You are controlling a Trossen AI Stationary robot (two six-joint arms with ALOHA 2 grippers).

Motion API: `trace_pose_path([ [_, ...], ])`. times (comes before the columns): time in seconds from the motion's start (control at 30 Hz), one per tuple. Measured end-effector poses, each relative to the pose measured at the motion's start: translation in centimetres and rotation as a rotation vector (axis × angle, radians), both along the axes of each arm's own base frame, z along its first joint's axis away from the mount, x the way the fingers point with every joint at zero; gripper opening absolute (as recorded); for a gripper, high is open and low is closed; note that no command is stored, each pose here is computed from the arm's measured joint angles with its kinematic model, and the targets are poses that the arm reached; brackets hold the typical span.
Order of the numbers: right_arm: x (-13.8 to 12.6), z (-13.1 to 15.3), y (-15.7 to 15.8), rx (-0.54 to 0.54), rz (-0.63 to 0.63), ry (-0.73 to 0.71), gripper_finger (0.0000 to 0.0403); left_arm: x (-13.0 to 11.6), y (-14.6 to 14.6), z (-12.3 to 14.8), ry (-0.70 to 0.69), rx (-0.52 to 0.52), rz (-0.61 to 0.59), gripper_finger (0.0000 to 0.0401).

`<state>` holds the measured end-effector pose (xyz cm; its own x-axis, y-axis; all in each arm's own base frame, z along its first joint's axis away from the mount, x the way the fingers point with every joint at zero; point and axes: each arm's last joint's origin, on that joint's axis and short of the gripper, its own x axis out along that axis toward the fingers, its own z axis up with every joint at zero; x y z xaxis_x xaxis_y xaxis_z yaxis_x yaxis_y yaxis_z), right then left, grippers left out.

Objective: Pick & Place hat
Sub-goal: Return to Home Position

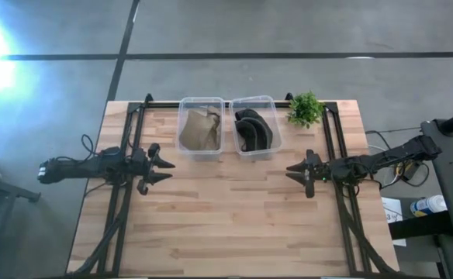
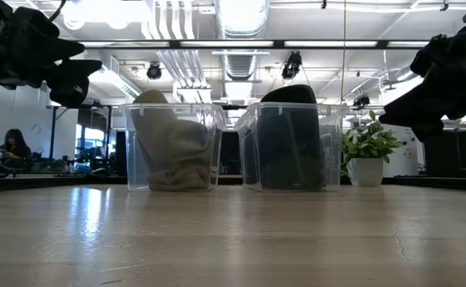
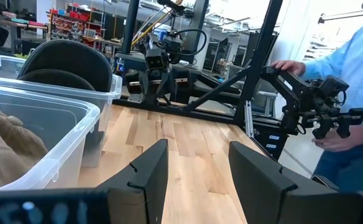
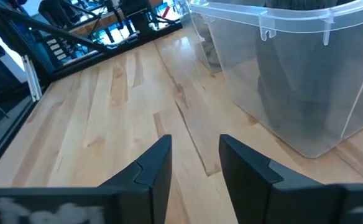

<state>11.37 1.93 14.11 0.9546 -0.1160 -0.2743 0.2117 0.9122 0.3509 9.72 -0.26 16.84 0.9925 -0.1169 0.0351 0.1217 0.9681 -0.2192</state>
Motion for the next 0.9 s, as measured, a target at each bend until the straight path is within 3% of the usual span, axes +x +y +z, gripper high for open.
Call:
trace_pose_path([
  [0.23,-0.3,0.7,-0.3,-0.034,0.004,-0.07,0.0132,0.0,0.0,0.0,0.0,0.0,0.0,0.0163],
  [0.6,-1.2,2.6,-1.3,-0.252,0.176,-0.262,0.0124,0.0,0.0,0.0,0.0,0.0,0.0,0.0163],
  [0.9,-1.7,2.7,-1.6,-0.327,0.196,-0.279,0.0132,0.0,0.0,0.0,0.0,0.001,0.0,0.0163],
])
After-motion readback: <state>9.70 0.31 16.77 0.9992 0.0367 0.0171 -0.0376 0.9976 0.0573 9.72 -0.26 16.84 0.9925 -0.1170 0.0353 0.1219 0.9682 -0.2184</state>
